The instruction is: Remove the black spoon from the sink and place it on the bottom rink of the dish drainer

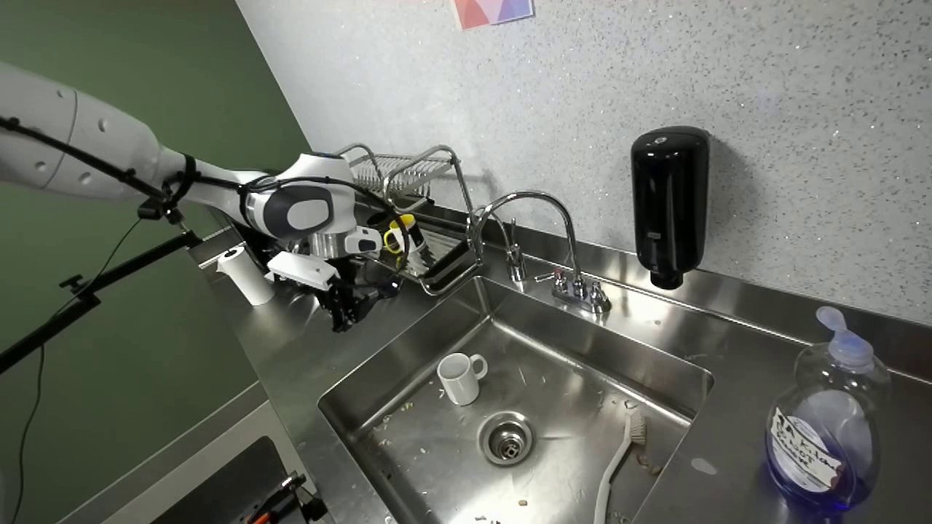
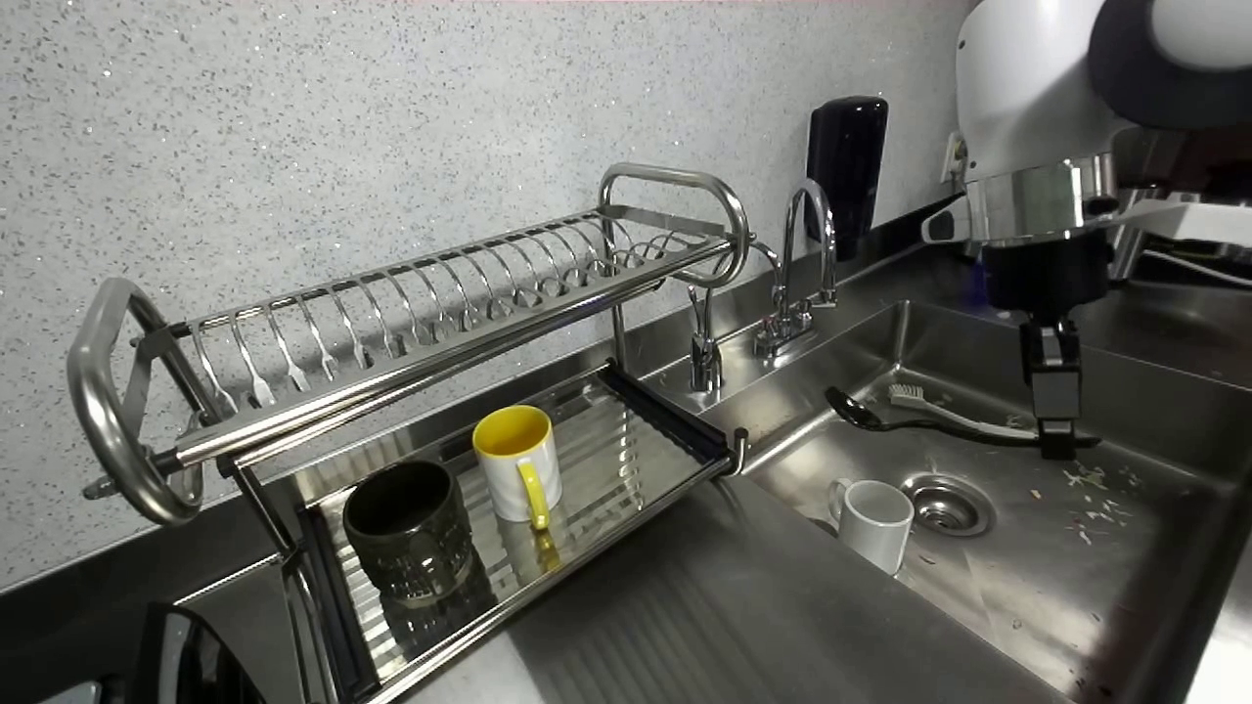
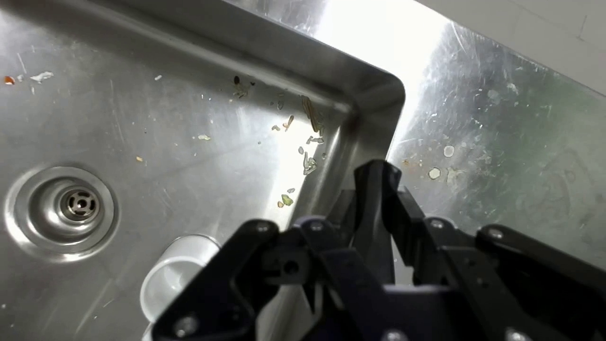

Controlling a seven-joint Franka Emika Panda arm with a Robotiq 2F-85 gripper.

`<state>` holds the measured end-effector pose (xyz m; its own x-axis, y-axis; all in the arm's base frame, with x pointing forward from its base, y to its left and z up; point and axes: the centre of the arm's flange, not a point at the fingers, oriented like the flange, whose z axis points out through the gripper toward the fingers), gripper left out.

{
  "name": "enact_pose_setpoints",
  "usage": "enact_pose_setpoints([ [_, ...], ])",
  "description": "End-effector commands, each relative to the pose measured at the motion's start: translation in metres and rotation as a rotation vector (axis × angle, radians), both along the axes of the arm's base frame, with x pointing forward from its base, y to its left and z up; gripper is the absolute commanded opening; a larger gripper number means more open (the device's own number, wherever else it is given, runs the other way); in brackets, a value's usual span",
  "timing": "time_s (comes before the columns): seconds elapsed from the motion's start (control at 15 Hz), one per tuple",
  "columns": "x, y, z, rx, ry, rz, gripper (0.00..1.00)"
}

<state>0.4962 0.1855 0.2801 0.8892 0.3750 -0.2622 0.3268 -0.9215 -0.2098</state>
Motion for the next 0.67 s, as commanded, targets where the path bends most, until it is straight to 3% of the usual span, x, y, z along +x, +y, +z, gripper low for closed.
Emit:
enact_pose_setpoints([
  [0.0,0.035,0.037,0.015,-0.051,0.067,0.007,0.06],
  [0.27,0.062,0.085,0.016,-0.091,0.063,0.025,0.06],
  [0.6,0.1,0.129,-0.011,-0.106,-0.02,0.023,0.06],
])
